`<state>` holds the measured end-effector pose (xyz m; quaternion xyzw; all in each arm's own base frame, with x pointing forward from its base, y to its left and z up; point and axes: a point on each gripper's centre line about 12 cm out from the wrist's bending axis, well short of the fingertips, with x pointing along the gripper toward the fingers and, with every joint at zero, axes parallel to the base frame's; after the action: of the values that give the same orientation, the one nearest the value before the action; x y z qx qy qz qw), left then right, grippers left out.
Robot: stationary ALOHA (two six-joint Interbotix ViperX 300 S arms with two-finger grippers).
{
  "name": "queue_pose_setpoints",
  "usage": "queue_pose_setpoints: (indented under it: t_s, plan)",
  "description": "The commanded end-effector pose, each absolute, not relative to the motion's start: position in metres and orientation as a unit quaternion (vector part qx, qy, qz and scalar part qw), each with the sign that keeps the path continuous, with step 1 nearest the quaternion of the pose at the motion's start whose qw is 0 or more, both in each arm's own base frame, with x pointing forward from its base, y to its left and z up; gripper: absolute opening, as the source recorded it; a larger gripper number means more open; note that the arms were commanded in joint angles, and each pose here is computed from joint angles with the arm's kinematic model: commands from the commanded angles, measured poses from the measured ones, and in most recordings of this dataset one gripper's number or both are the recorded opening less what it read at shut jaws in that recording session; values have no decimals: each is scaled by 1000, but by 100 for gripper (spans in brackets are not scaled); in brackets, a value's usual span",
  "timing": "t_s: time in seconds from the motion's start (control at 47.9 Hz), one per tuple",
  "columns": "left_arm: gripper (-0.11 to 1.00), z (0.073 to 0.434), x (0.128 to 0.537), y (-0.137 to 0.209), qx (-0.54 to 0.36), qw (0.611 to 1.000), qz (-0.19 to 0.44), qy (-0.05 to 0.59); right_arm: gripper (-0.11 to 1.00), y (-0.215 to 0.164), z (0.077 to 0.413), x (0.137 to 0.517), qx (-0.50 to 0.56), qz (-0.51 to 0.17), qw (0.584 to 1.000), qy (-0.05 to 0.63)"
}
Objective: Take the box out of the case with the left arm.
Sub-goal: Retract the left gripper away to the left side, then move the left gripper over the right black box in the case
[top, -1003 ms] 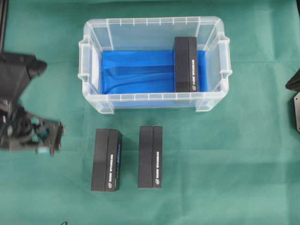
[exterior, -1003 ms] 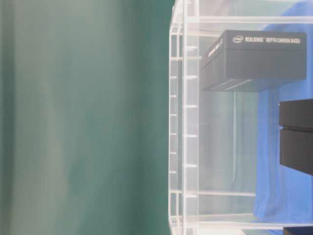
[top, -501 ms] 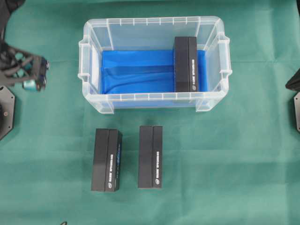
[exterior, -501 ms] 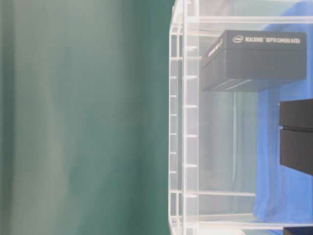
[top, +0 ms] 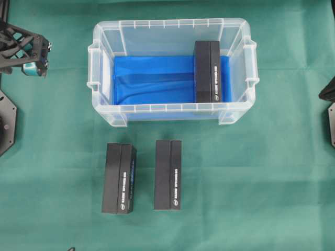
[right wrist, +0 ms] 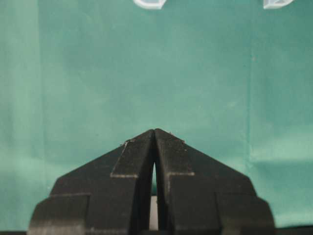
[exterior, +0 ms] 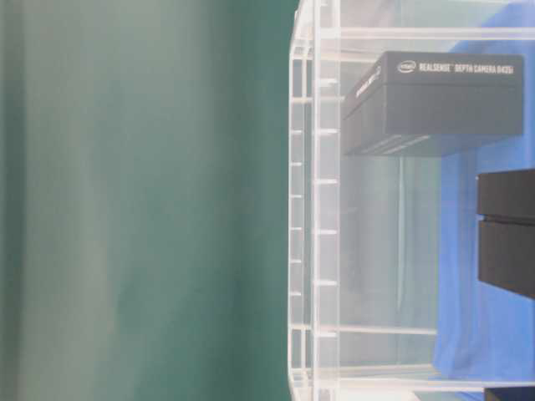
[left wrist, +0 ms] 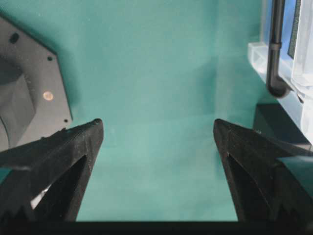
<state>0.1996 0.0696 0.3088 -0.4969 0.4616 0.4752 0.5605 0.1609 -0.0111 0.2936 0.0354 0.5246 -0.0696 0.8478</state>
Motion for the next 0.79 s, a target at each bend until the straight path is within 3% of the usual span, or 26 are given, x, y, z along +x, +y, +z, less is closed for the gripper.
queue_pose_setpoints:
  t_s: [0.0,0.334,0.773]
  plan:
    - [95,316,201,71,-502,567,471,452,7,-11,302,164,37,-70,853,515]
    - [95,318,218,75,-509,569,465,449,7,-11,302,164,37,-70,854,514]
    - [95,335,321,90,-503,594,440,448,7,-11,303,164,37,-70,854,513]
